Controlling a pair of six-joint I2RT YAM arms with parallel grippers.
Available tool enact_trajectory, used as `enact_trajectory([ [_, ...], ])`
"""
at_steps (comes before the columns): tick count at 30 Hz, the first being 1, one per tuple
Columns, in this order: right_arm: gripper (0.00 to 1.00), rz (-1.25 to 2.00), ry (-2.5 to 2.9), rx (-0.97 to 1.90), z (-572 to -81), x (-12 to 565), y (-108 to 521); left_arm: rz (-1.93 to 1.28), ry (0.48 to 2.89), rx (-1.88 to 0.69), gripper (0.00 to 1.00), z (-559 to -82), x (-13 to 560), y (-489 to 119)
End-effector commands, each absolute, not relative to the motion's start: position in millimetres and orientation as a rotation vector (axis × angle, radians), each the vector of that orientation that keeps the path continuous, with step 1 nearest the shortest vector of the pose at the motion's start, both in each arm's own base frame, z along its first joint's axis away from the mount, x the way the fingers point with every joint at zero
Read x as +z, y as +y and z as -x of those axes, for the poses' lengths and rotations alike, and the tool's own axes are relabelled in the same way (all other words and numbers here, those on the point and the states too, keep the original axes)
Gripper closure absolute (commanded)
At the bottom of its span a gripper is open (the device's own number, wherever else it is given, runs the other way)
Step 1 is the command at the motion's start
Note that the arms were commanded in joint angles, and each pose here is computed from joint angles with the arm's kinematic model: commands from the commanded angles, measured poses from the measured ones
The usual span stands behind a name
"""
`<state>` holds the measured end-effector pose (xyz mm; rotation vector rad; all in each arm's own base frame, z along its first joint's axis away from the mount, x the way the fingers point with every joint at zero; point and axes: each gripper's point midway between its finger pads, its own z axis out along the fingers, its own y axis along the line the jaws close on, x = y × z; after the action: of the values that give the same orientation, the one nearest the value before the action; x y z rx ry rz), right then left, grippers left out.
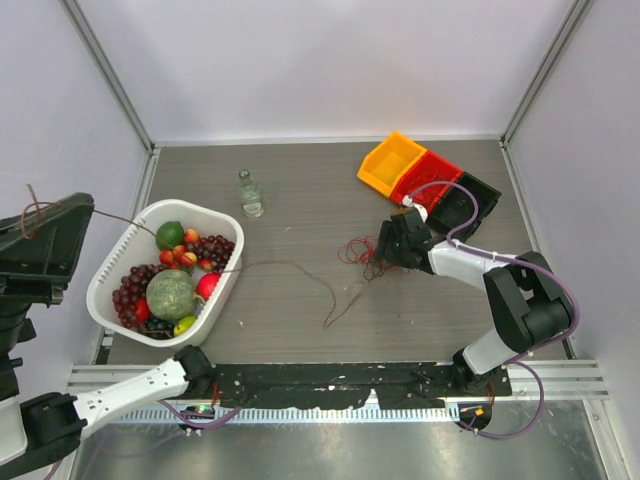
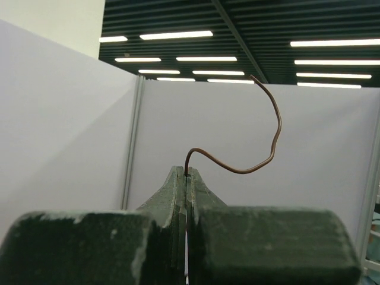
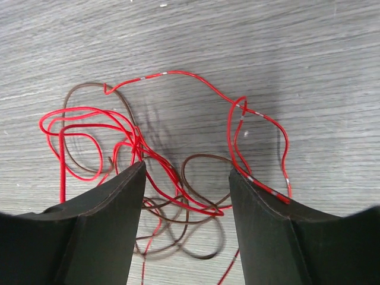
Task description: Untangle the cables
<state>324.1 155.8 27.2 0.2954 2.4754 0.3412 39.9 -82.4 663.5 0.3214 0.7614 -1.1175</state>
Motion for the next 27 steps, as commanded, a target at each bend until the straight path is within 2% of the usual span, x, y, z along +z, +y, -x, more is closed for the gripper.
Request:
enact_trajectory([
  [1, 0.35, -0.199, 2.479, 0.295, -319.0, 43.7, 149.9, -0.232, 0.814, -1.079, 1.00, -62.2, 661.4, -83.4],
  [6, 0.26, 0.124, 2.281, 0.430, -306.9, 119.9, 196.5, -0.170, 1.046, -1.037, 1.00, -112.6, 615.9, -122.2],
  [11, 0.25, 0.302, 2.134, 0.581, -282.8, 179.9, 231.8, -0.072, 1.245, -0.904, 1.00, -160.2, 562.7, -140.7],
  [17, 0.25, 0.297, 2.094, 0.659, -277.4, 197.3, 240.5, -0.111, 1.454, -0.786, 1.00, -199.4, 497.7, -181.4],
  [21, 0.26, 0.297, 2.127, 0.640, -282.3, 188.7, 243.7, -0.144, 1.480, -0.750, 1.00, -207.0, 503.3, -190.6],
  [27, 0.26, 0.287, 2.134, 0.642, -287.6, 184.9, 247.6, -0.160, 1.378, -0.712, 1.00, -205.1, 553.6, -179.2],
])
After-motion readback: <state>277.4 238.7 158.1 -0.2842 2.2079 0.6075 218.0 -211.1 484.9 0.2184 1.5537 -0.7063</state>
